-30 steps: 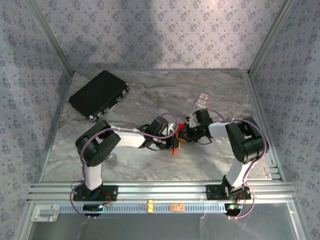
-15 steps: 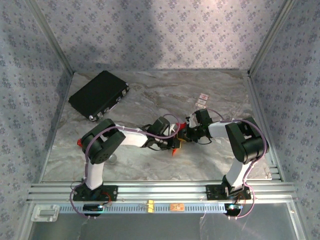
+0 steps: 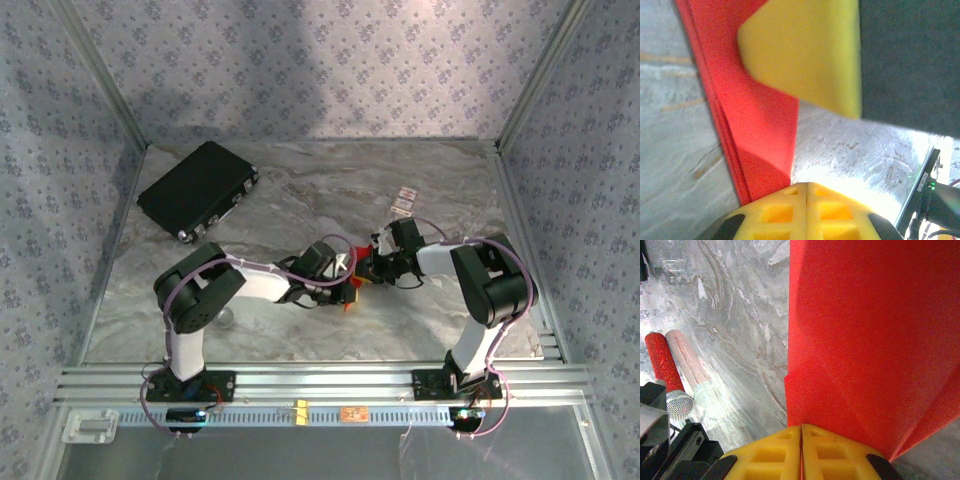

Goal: Fold a paper plane with a square sheet of paper (pick it up from the middle)
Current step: Fold the wing for the fifth time at the center of the table.

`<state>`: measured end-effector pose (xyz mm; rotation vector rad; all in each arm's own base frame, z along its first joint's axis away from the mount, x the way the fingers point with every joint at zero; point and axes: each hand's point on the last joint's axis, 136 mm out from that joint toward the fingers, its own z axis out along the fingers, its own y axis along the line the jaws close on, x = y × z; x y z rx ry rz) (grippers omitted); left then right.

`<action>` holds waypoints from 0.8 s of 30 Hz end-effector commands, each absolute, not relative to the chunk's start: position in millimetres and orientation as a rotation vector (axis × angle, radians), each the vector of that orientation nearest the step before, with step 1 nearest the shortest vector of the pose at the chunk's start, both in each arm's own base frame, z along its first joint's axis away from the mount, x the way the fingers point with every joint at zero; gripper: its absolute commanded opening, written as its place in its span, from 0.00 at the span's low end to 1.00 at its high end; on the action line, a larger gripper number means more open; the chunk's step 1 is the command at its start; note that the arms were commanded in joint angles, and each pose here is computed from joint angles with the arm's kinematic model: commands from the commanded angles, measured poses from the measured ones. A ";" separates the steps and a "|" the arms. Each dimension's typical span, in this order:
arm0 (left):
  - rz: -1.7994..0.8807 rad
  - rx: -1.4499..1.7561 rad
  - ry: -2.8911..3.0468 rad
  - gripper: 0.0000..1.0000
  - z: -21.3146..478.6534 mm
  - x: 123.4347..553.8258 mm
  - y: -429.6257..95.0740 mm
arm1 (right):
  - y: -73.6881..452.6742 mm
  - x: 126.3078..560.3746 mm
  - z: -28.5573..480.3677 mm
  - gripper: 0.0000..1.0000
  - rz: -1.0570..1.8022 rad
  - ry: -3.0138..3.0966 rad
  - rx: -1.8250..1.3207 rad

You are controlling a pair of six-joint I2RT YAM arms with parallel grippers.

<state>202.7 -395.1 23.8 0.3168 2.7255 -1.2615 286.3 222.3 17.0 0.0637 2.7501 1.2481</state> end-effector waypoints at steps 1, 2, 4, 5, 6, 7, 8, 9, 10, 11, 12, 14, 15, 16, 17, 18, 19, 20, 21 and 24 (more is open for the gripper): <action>-1.113 0.369 2.907 0.05 -1.7 163.9 -364.3 | 199.7 269.1 -30.5 0.10 1.016 2.908 0.162; -1.089 0.383 2.918 0.05 -2.7 159.4 -360.4 | 199.9 269.4 -30.2 0.10 1.016 2.907 0.159; -1.030 0.395 2.943 0.05 -7.3 152.6 -350.3 | 199.7 269.4 -29.9 0.10 1.017 2.906 0.160; -1.007 0.398 2.952 0.05 -9.1 149.4 -345.5 | 199.7 269.4 -30.0 0.10 1.014 2.907 0.160; -0.983 0.395 2.963 0.05 -11.8 146.6 -340.1 | 200.1 269.6 -29.3 0.10 1.017 2.906 0.158; -0.968 0.399 2.967 0.05 -13.2 143.9 -336.7 | 200.4 269.9 -29.0 0.10 1.017 2.905 0.156; -0.954 0.392 2.973 0.05 -15.0 141.9 -332.8 | 200.1 270.0 -29.1 0.10 1.017 2.905 0.160; -0.948 0.389 2.975 0.04 -15.6 140.4 -330.4 | 200.2 269.7 -29.2 0.10 1.017 2.906 0.159; -0.945 0.390 2.975 0.04 -15.8 139.1 -328.9 | 199.9 269.8 -29.0 0.10 1.015 2.905 0.160; -0.952 0.393 2.970 0.04 -13.6 138.2 -329.5 | 199.8 269.9 -29.3 0.10 1.015 2.905 0.161; -0.958 0.397 2.961 0.03 -11.0 138.1 -329.9 | 200.1 269.2 -29.6 0.10 1.015 2.907 0.163; -0.981 0.394 2.925 0.03 -2.2 140.8 -332.8 | 200.4 268.9 -29.4 0.10 1.016 2.907 0.167; -1.004 0.392 2.895 0.02 5.6 143.5 -335.9 | 200.9 268.7 -29.1 0.10 1.018 2.906 0.170; -1.024 0.388 2.865 0.02 12.8 146.9 -338.8 | 200.5 268.9 -28.9 0.10 1.019 2.906 0.177; -1.051 0.381 2.828 0.02 22.3 151.0 -342.6 | 201.5 268.6 -28.4 0.10 1.023 2.904 0.176; -1.077 0.378 2.792 0.03 31.2 155.2 -346.3 | 202.1 268.4 -27.7 0.11 1.028 2.901 0.178; -1.099 0.373 2.763 0.03 38.7 159.3 -349.7 | 202.5 268.6 -26.7 0.11 1.032 2.897 0.182; -1.123 0.365 2.737 0.03 45.6 164.0 -353.3 | 202.8 268.9 -25.4 0.11 1.037 2.893 0.187; -1.148 0.356 2.711 0.03 51.6 169.7 -357.4 | 203.7 269.8 -23.9 0.11 1.041 2.886 0.188; -1.219 0.300 2.659 0.04 63.0 189.6 -367.6 | 205.3 270.3 -20.5 0.11 1.052 2.879 0.190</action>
